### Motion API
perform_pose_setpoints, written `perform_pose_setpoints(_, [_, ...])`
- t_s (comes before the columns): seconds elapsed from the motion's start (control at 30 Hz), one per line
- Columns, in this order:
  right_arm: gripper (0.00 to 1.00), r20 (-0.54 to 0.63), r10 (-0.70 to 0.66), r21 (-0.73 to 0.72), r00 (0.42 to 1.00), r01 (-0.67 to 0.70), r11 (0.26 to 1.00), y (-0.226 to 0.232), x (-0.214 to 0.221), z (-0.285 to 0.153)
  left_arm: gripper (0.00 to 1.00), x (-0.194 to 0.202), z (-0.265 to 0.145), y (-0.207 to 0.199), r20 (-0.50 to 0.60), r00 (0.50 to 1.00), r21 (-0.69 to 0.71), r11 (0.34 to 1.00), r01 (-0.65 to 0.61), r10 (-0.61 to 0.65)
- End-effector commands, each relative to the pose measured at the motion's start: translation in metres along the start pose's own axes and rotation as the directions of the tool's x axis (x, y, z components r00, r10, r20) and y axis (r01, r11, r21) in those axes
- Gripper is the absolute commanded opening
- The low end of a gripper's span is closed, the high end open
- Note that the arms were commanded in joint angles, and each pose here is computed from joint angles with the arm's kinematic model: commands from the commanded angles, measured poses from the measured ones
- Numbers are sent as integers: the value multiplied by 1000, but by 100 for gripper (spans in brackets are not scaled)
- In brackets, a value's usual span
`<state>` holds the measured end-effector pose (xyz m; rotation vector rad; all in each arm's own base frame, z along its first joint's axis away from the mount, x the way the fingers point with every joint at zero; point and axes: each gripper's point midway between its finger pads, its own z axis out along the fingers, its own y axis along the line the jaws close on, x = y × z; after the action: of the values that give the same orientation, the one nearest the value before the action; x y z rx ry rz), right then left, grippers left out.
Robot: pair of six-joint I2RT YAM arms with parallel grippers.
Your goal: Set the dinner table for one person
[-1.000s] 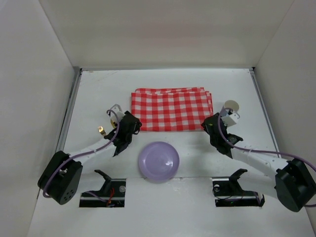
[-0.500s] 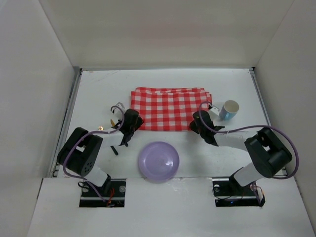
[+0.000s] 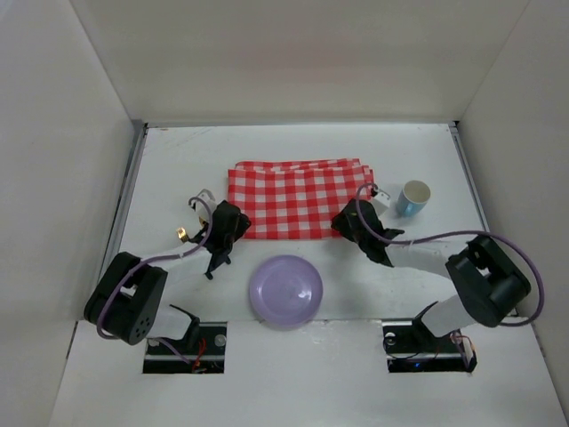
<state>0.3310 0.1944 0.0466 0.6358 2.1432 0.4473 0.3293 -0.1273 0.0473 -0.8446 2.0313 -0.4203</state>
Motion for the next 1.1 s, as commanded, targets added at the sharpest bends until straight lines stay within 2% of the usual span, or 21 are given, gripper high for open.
perform_pose_setpoints(0.0, [51, 80, -1, -88, 997, 8, 996, 27, -30, -25, 39, -13, -8, -17, 30, 999, 56, 998, -40, 39])
perform_pose_setpoints(0.07, [60, 97, -4, -127, 995, 17, 992, 37, -38, -44, 40, -17, -10, -26, 42, 997, 75, 995, -69, 66])
perform_pose_setpoints(0.17, [66, 105, -38, -168, 994, 55, 984, 42, -34, -69, 41, -21, -7, -29, 46, 997, 73, 995, -70, 67])
perform_pose_setpoints(0.33, [64, -45, -153, -248, 987, 137, 959, 39, 27, -100, 37, -28, -19, -43, 66, 996, 131, 989, -72, 64])
perform_pose_setpoints(0.5, [65, -198, -352, -310, 915, 282, 908, 27, 94, -131, 22, -33, -54, -81, 119, 985, 315, 936, -154, 122])
perform_pose_setpoints(0.6, [64, -248, -431, -311, 868, 350, 883, 17, 118, -135, 18, -31, -70, -82, 132, 983, 357, 918, -170, 130])
perform_pose_setpoints(0.73, [55, -290, -458, -285, 840, 381, 879, 9, 135, -125, 18, -29, -74, -66, 128, 984, 349, 923, -162, 124])
perform_pose_setpoints(0.8, [47, -296, -465, -280, 834, 390, 877, 10, 140, -120, 21, -27, -74, -57, 128, 984, 332, 929, -161, 125])
perform_pose_setpoints(0.9, [18, -291, -448, -275, 845, 375, 885, 14, 141, -117, 24, -32, -70, -46, 138, 984, 302, 941, -153, 116])
perform_pose_setpoints(0.93, [12, -280, -436, -285, 855, 360, 889, 20, 137, -119, 25, -36, -71, -45, 146, 983, 298, 943, -148, 108])
perform_pose_setpoints(1.07, [8, -218, -410, -400, 886, 302, 865, 54, 112, -152, 29, -54, -71, -40, 191, 980, 283, 952, -115, 61])
